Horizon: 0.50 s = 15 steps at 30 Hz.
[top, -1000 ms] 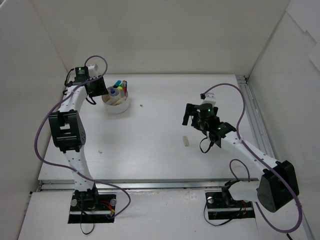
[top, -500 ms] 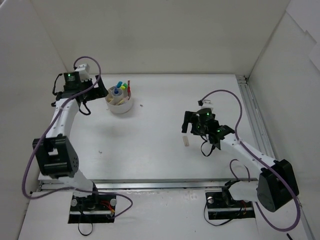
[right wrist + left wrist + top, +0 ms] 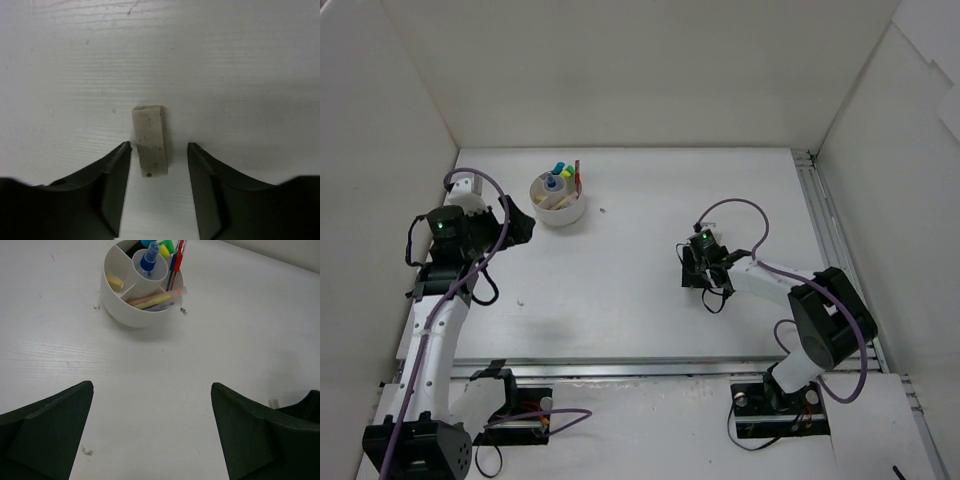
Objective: Sort the stationery into containers
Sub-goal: Pick up the stationery from the center of the board.
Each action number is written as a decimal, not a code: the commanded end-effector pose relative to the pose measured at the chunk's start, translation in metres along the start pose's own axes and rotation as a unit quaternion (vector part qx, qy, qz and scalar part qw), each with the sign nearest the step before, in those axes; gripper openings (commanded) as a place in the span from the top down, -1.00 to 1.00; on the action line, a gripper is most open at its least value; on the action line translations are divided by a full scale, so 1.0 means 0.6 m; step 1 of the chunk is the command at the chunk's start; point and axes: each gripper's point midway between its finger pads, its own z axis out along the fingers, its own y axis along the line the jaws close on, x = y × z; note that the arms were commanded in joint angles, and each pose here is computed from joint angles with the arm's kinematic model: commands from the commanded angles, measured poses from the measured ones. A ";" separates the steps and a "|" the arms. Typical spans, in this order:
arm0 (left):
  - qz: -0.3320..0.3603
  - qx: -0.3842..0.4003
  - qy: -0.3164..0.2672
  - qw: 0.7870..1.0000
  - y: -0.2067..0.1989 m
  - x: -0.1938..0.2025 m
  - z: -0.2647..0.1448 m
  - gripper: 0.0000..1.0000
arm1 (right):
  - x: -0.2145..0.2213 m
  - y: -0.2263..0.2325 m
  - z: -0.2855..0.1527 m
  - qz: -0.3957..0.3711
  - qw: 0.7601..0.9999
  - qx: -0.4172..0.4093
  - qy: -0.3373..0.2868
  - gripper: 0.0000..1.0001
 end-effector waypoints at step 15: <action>-0.012 0.233 0.014 0.972 -0.162 0.029 -0.019 -0.99 | -0.046 0.206 -0.156 -0.195 0.910 -0.330 -0.160 1.00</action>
